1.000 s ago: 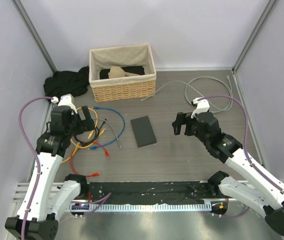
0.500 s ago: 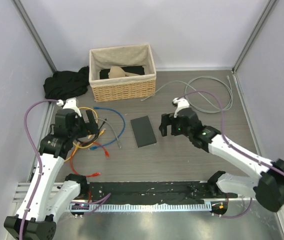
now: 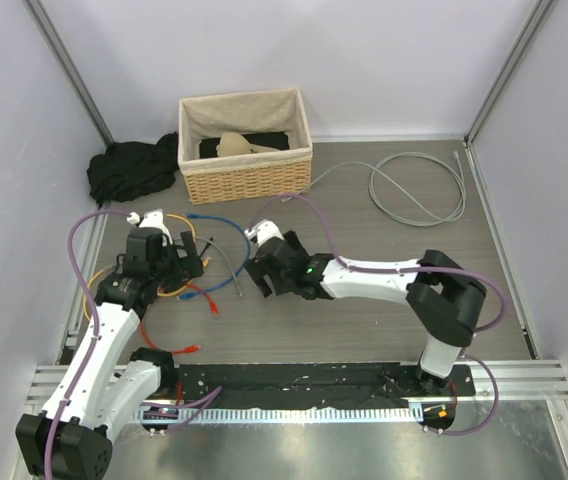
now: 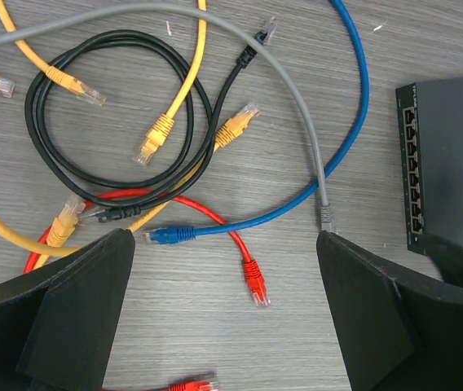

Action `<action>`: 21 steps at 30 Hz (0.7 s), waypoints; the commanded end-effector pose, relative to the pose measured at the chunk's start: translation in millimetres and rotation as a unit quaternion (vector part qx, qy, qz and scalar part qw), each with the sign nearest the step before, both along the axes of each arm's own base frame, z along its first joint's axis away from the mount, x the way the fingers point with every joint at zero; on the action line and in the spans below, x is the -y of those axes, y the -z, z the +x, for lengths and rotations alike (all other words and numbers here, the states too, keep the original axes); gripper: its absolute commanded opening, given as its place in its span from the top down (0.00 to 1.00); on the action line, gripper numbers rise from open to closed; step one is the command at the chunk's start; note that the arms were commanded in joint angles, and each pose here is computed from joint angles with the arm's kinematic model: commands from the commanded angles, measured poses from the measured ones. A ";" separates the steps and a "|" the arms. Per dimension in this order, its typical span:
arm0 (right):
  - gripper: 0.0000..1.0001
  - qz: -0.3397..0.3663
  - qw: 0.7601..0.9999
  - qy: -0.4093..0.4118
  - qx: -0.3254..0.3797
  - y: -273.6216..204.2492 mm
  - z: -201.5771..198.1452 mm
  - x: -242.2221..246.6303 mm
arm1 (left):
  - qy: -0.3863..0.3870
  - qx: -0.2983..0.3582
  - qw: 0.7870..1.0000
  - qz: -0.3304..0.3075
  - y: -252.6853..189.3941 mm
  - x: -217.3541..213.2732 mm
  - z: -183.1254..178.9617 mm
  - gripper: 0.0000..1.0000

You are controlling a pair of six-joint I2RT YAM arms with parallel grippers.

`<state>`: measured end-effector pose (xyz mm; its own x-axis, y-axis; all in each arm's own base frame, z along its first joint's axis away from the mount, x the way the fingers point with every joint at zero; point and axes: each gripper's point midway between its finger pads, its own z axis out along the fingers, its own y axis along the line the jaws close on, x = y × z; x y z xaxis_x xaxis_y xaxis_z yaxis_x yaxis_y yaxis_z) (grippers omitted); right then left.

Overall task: Insert the plug into the switch port
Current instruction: Adjust the switch port at the center of the board.

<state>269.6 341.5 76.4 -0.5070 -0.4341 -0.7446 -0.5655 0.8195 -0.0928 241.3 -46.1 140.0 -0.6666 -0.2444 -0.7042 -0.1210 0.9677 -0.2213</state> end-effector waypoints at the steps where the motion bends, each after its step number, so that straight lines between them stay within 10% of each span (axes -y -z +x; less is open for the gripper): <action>1: 0.00 -0.038 0.997 0.004 0.069 -10.3 12.8 -18.3 | 0.002 0.033 0.999 -0.003 -15.0 2.4 14.6 0.00; 11: 0.00 -0.152 0.980 0.073 0.107 13.5 10.6 53.4 | 0.009 0.028 1.000 -0.010 -12.8 6.3 14.6 0.00; 21: 0.00 -0.072 0.977 0.190 0.063 -17.8 42.0 155.8 | 0.012 0.025 1.000 -0.014 -11.2 8.2 13.8 0.00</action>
